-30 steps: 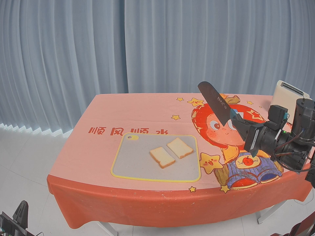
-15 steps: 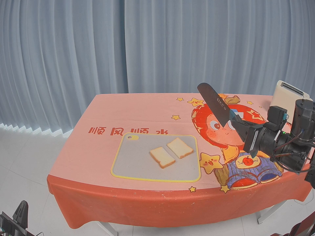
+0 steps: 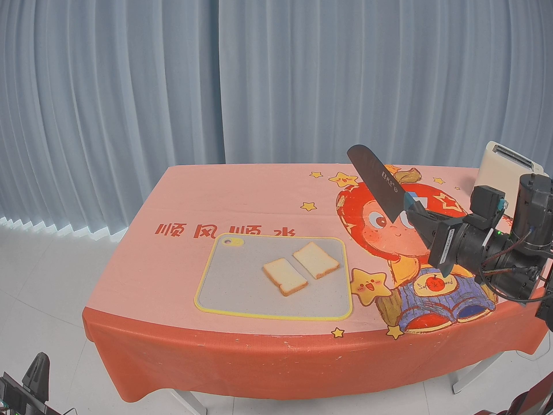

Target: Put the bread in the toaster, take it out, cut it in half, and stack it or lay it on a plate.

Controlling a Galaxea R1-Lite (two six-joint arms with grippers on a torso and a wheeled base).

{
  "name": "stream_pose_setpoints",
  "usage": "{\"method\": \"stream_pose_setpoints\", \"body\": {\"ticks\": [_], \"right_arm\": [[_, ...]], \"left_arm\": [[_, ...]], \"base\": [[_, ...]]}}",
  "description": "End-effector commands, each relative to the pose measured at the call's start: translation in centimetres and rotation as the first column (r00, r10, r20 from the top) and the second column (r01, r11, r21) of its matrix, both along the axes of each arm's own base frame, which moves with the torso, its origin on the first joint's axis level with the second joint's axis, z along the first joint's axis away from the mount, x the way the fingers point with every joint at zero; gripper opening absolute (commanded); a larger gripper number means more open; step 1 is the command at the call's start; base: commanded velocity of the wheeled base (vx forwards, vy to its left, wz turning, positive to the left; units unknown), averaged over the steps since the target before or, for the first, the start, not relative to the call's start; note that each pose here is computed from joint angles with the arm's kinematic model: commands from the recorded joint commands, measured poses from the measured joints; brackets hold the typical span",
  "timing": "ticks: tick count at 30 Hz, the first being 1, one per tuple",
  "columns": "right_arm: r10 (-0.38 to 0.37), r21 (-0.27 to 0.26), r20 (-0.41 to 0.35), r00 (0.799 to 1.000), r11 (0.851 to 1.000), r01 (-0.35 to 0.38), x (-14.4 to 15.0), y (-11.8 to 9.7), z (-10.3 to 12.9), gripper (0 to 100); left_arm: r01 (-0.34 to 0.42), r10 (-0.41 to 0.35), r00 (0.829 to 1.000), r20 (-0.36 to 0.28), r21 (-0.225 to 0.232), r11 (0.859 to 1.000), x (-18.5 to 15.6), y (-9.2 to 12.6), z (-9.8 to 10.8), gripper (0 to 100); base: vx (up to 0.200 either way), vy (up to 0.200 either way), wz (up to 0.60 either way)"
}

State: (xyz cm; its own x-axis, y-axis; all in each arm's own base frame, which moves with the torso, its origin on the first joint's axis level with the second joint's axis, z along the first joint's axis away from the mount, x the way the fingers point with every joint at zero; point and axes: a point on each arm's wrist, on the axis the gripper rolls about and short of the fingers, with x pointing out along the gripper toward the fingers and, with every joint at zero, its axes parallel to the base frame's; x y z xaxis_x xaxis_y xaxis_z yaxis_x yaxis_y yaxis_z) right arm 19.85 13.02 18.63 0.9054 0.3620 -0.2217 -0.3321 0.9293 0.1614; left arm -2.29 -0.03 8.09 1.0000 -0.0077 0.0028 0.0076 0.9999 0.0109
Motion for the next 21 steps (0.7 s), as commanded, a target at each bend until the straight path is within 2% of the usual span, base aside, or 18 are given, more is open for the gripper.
{"method": "stream_pose_setpoints", "body": {"ticks": [1,21], "right_arm": [[0.004,0.001,0.001,1.000,1.000,-0.004,-0.08,0.05,0.04,0],[-0.002,-0.002,-0.001,1.000,1.000,0.002,0.05,-0.04,-0.03,0]], "left_arm": [[0.000,0.000,1.000,-0.009,0.000,1.000,0.07,0.00,-0.51,0],[0.000,0.000,1.000,-0.009,0.000,1.000,0.07,0.00,-0.51,0]], "base": [[0.000,0.000,0.00],[0.000,0.000,0.00]]}}
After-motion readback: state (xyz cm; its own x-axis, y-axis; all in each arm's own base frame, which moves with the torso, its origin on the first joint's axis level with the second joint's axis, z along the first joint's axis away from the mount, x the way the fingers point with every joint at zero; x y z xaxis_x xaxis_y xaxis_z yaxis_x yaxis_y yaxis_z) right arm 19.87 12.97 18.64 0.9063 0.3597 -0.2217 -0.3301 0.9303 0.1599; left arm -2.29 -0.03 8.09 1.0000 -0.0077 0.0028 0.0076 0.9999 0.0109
